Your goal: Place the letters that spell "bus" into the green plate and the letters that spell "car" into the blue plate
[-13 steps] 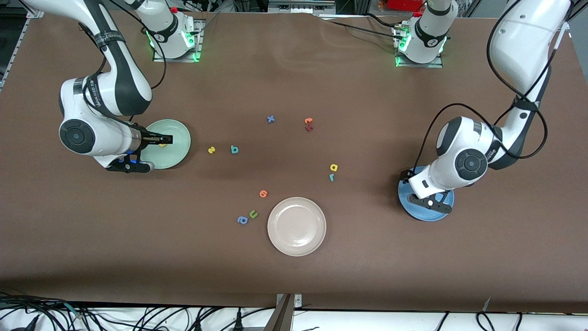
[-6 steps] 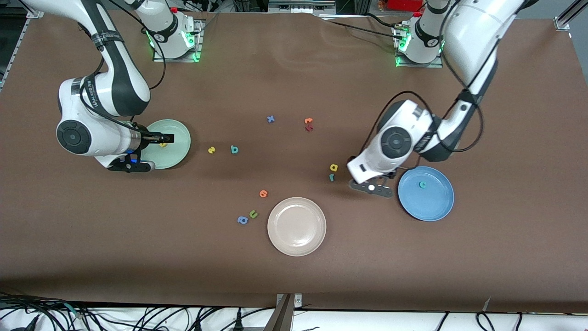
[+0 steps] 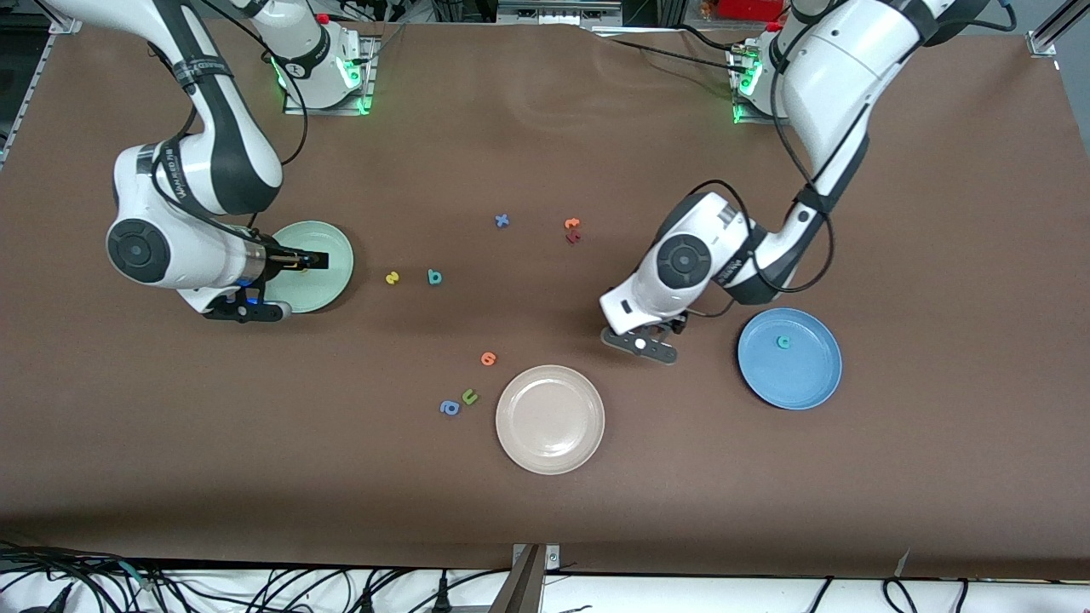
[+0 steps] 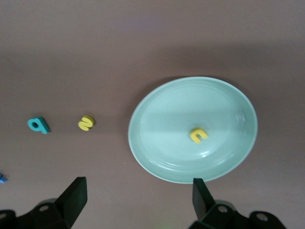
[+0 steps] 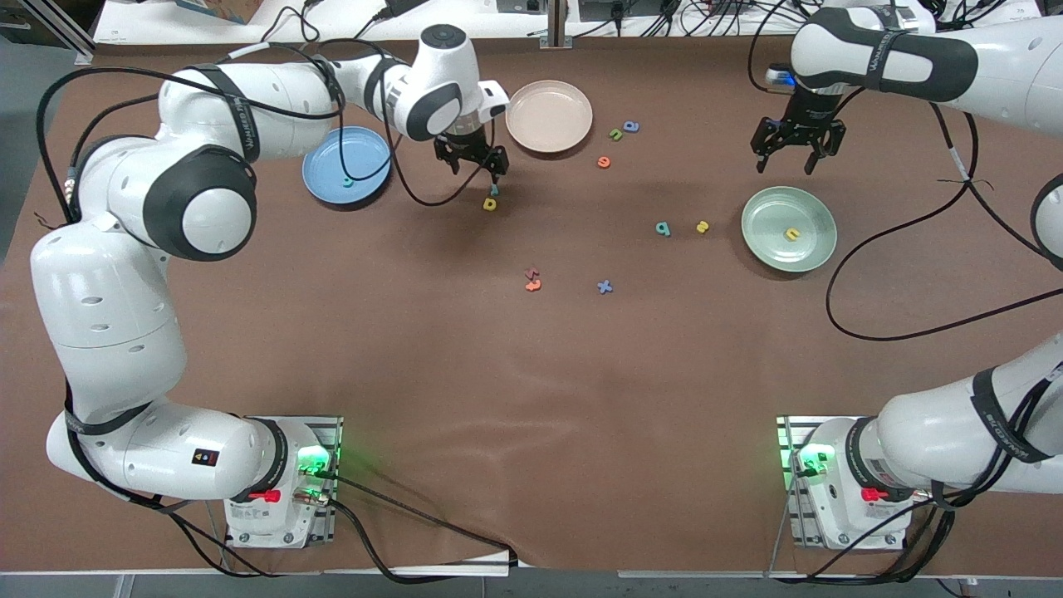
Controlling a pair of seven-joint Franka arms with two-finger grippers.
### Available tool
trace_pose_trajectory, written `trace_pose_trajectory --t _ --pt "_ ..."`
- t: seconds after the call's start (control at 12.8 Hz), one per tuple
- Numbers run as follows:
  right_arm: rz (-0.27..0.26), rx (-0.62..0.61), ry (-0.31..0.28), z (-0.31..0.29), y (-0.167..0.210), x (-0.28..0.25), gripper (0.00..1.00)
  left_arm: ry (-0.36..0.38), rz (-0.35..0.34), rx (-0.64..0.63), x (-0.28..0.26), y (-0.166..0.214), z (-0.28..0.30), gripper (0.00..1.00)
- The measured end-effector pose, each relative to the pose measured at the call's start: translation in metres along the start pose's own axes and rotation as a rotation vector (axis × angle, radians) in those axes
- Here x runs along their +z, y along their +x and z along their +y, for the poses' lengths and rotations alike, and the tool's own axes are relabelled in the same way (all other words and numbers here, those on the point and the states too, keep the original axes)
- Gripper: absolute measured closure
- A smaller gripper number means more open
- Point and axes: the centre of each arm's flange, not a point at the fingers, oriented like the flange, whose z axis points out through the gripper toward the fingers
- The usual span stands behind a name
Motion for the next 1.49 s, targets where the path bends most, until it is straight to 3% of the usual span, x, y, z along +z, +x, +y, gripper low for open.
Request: trace_pose_trajectory --t 0.16,0.55,0.71,0.94,1.25,1.49 --pt "0.023 -0.003 -0.003 -0.030 0.003 0.013 0.02 -0.001 -0.022 0.024 0.016 -0.006 0.016 0.24" --pt "0.062 -0.079 0.005 -0.106 0.010 0.070 0.02 0.011 -0.049 0.041 0.042 -0.011 0.017 0.28" --pt "0.089 -0.133 -0.007 -0.128 0.010 0.094 0.02 0.006 -0.043 0.039 0.046 -0.010 0.016 0.35" --pt "0.105 -0.182 -0.034 -0.130 0.009 0.116 0.01 0.006 -0.037 0.037 0.044 -0.009 0.014 0.72" --pt "0.085 -0.188 -0.037 -0.126 0.011 0.131 0.01 0.009 -0.036 0.033 0.039 -0.007 0.012 0.72" --pt "0.079 -0.192 -0.041 -0.125 0.012 0.137 0.01 0.050 -0.050 0.008 -0.003 0.001 -0.017 0.72"
